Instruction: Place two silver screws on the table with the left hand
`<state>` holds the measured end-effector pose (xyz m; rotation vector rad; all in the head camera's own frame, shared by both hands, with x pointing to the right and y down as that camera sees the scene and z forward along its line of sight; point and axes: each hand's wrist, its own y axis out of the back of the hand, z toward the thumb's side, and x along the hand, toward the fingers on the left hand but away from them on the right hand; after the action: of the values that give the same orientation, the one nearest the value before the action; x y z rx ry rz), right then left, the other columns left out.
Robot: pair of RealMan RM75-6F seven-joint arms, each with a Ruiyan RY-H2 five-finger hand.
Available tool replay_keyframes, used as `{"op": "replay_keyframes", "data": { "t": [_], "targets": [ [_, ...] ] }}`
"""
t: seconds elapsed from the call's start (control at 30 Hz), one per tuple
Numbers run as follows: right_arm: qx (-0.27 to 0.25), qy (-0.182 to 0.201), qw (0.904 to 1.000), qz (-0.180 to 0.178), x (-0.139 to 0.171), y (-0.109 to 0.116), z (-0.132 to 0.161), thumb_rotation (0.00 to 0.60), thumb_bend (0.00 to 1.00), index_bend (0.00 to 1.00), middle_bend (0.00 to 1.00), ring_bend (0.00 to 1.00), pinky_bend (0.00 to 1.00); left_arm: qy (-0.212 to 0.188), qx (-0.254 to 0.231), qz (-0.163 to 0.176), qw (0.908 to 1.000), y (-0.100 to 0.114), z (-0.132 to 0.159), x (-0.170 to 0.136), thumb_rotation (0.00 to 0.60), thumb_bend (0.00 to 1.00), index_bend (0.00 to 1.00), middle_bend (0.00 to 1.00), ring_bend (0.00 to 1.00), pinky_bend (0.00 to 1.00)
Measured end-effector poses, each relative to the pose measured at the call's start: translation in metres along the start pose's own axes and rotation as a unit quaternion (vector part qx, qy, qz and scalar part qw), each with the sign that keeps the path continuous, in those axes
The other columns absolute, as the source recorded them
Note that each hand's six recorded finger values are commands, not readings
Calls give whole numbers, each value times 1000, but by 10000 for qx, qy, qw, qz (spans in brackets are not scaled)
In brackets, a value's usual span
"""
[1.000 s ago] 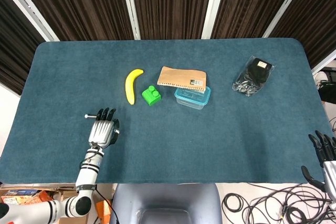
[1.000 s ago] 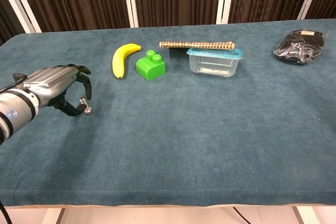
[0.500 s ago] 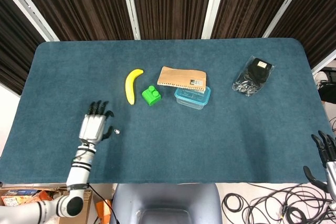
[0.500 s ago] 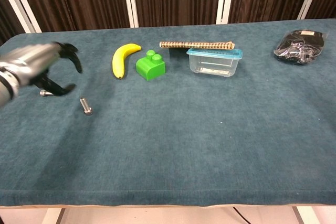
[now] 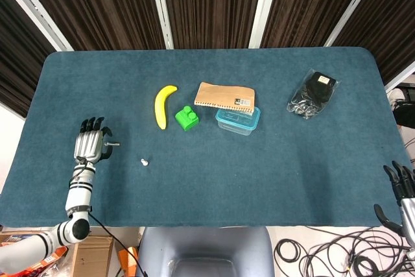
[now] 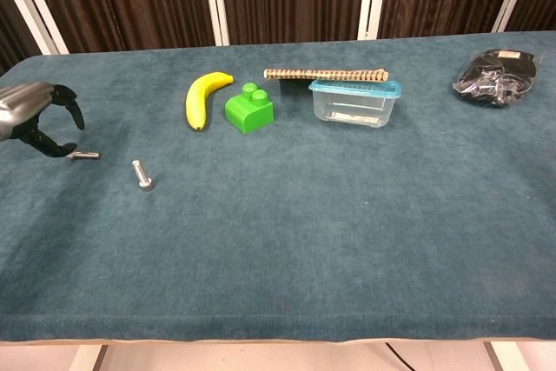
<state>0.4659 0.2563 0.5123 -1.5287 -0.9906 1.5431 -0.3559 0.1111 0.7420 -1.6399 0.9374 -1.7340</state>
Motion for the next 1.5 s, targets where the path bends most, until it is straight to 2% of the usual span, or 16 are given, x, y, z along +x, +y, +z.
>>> {"op": "replay_keyframes", "data": {
  "t": [0.2,0.4,1.2,1.5],
  "targets": [
    [12,-9,10000,10,-1,-1,0,600,289,0,0,0,34,-122,-16,-115,9999,-21,8,9,600,341,448,93,15,33],
    [16,-2,10000,17,0,-2,1,600,289,0,0,0,34,-183,-26,-183,9997,-31,15,12,600,338,485,92,15,33],
    [7,-20,10000,-2,1,0,-1,600,289,0,0,0,34,-31,206,-209,9996,-33,7,18,600,340,584,96,15,31],
    [17,-14,10000,2,1,-1,0,600,289,0,0,0,34,-157,-56,-58,9998,-23,12,14,600,342,601,100,14,32]
  ]
}}
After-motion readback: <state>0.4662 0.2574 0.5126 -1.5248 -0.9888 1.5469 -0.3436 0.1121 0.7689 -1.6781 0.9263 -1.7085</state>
